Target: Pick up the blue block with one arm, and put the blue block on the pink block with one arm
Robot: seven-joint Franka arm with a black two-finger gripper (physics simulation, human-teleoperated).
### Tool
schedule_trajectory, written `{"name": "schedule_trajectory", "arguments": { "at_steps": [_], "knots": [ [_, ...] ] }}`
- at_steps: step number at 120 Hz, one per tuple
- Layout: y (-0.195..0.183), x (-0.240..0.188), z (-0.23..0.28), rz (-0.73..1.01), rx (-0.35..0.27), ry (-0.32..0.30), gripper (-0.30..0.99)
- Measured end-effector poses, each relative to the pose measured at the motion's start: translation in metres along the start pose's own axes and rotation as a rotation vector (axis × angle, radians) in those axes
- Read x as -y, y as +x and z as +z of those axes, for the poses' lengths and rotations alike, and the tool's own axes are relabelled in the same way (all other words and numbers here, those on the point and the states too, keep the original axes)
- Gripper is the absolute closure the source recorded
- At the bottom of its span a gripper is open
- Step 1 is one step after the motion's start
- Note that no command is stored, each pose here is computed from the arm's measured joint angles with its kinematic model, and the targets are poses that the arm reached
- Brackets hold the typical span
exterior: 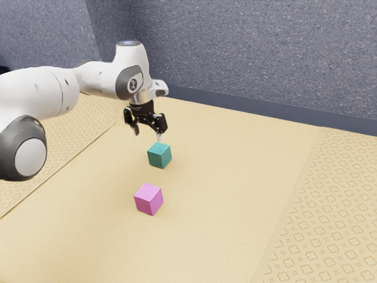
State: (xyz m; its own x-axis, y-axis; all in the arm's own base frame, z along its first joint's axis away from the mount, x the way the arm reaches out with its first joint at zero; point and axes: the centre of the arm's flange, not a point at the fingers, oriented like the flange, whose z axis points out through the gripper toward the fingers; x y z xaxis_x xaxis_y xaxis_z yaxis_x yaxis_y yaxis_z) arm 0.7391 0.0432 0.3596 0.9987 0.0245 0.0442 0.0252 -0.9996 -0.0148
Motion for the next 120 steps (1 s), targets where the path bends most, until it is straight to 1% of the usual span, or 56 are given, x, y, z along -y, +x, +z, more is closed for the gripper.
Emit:
{"name": "schedule_trajectory", "arguments": {
  "at_steps": [6,13,30,40,46,60,93,108,114,120],
  "knots": [
    [0.003,-0.005,0.009,0.013,-0.010,-0.009,0.00],
    [0.004,-0.008,0.017,0.025,-0.004,-0.015,0.00],
    [0.000,-0.006,0.029,0.039,0.034,-0.018,0.00],
    [-0.001,-0.007,0.046,0.048,0.056,-0.026,0.00],
    [-0.001,-0.005,0.057,0.054,0.060,-0.032,0.00],
    [0.003,0.001,0.070,0.060,0.051,-0.040,0.00],
    [0.025,0.014,0.082,0.077,0.000,-0.039,0.00],
    [0.029,0.014,0.090,0.091,-0.004,-0.043,0.00],
    [0.030,0.013,0.092,0.098,-0.007,-0.049,0.01],
    [0.031,0.013,0.093,0.103,-0.009,-0.051,0.05]
  ]
}}
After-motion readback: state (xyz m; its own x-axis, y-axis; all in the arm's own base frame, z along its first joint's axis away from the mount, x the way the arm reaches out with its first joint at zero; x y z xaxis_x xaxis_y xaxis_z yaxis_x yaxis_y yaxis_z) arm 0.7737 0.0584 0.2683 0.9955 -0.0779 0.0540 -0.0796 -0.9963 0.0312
